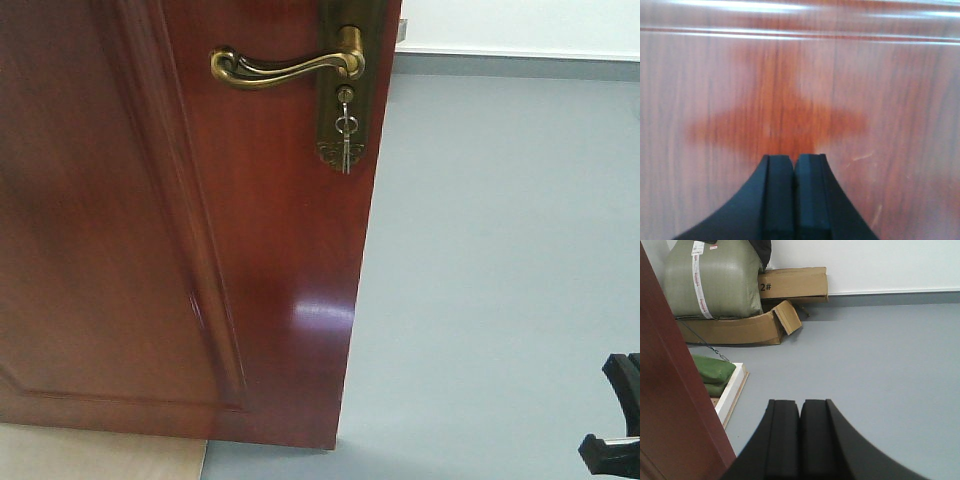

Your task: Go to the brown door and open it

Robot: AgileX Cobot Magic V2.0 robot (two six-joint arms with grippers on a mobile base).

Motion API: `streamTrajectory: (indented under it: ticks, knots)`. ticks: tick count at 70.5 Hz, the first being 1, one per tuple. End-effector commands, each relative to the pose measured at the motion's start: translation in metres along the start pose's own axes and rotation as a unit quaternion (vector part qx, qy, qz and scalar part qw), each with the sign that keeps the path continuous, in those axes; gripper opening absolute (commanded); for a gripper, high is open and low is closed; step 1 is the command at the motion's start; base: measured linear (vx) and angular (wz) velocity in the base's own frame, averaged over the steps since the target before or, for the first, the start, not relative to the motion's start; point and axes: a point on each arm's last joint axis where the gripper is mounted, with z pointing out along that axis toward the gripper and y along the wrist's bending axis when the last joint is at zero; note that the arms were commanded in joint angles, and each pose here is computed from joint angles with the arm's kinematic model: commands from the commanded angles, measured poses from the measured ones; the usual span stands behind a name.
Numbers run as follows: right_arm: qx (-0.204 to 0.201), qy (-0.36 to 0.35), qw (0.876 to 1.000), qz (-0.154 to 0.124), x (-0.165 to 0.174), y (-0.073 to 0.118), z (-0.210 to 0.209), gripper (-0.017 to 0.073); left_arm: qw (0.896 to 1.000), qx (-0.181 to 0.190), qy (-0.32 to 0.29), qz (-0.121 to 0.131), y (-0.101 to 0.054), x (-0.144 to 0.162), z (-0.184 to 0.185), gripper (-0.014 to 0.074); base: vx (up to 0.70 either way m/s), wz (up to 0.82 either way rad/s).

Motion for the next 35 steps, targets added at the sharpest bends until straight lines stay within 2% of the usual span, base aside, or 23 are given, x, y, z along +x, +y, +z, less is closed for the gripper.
streamTrajectory:
  ticks: [1,11,25,30,35]
  knots:
    - [0.002,-0.047,0.999,-0.008,-0.007,0.0,-0.001,0.0,0.998,-0.002,-0.062,-0.003,-0.001,-0.012,-0.021,0.0017,0.0,0.0]
    - [0.002,-0.047,0.999,-0.008,-0.007,0.0,-0.001,0.0,0.999,-0.008,-0.05,-0.007,0.001,0.032,-0.05,0.0017,0.0,0.0]
    - [0.002,-0.047,0.999,-0.008,-0.007,0.0,-0.001,0.0,0.994,-0.049,-0.069,-0.062,0.013,0.108,-0.103,0.0017,0.0,0.0]
    - [0.002,-0.047,0.999,-0.008,-0.007,0.0,-0.001,0.0,0.993,-0.067,-0.072,-0.07,0.017,0.137,-0.125,0.0017,0.0,0.0]
    - [0.002,-0.047,0.999,-0.008,-0.007,0.0,-0.001,0.0,0.992,-0.084,-0.072,-0.067,0.018,0.161,-0.144,0.0017,0.0,0.0]
